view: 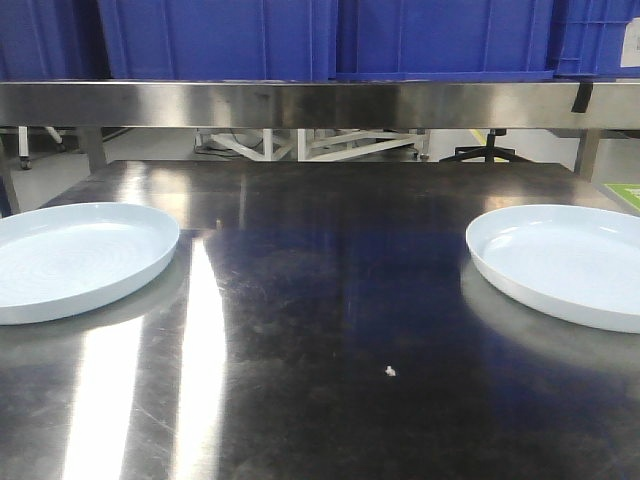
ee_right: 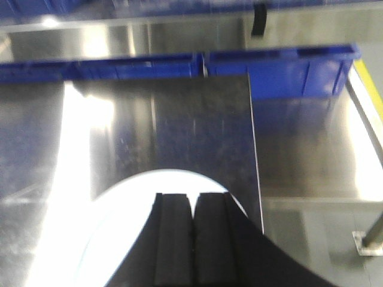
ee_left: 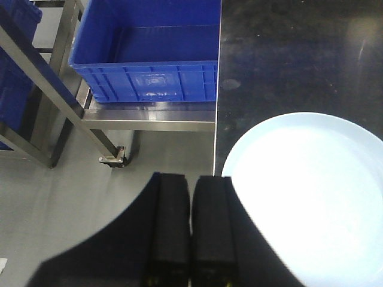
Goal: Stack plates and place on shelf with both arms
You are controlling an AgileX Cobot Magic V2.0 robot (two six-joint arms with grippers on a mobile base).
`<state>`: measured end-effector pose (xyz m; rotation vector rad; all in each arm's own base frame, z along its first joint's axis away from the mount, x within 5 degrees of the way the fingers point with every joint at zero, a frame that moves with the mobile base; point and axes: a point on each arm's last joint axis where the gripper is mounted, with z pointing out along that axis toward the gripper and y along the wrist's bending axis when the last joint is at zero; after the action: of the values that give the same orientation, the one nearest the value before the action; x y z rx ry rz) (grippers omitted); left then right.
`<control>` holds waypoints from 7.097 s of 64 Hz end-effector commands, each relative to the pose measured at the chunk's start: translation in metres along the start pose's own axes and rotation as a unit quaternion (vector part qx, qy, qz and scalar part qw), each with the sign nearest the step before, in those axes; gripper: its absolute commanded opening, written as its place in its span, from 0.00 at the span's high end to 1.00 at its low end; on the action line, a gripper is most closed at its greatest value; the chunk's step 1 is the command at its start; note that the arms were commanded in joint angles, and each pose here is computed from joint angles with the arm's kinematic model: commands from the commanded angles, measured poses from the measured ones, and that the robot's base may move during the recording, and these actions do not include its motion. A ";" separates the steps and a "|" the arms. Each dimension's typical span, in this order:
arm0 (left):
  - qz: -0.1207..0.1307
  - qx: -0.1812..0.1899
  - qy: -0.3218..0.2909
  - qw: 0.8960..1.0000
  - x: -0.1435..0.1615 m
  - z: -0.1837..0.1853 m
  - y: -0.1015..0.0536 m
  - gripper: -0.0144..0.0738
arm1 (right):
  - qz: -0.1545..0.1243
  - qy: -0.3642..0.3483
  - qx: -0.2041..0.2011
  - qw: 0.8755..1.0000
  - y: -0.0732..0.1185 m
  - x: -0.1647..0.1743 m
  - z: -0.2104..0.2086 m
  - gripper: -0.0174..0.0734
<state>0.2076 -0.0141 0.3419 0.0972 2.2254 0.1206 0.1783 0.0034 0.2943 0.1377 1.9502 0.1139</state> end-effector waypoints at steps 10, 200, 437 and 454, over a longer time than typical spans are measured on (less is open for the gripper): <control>-0.002 0.007 -0.055 0.998 -0.016 -0.010 0.000 0.73 | -0.006 -0.052 -0.009 0.999 0.003 -0.018 0.004 0.75; -0.088 0.044 0.122 0.988 -0.011 0.154 -0.022 0.72 | 0.033 0.062 0.011 0.997 -0.001 0.006 0.034 0.26; -0.077 0.090 -0.098 0.988 0.092 -0.035 -0.015 0.73 | 0.032 0.105 0.020 0.994 -0.002 0.014 0.032 0.34; -0.077 0.090 -0.098 0.988 0.092 -0.035 -0.015 0.73 | 0.032 0.114 0.022 0.993 -0.003 0.015 0.032 0.28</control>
<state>0.1193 -0.0194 0.2732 0.0417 2.1406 -0.1477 0.1959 0.0041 0.2516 0.2313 2.2696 0.1267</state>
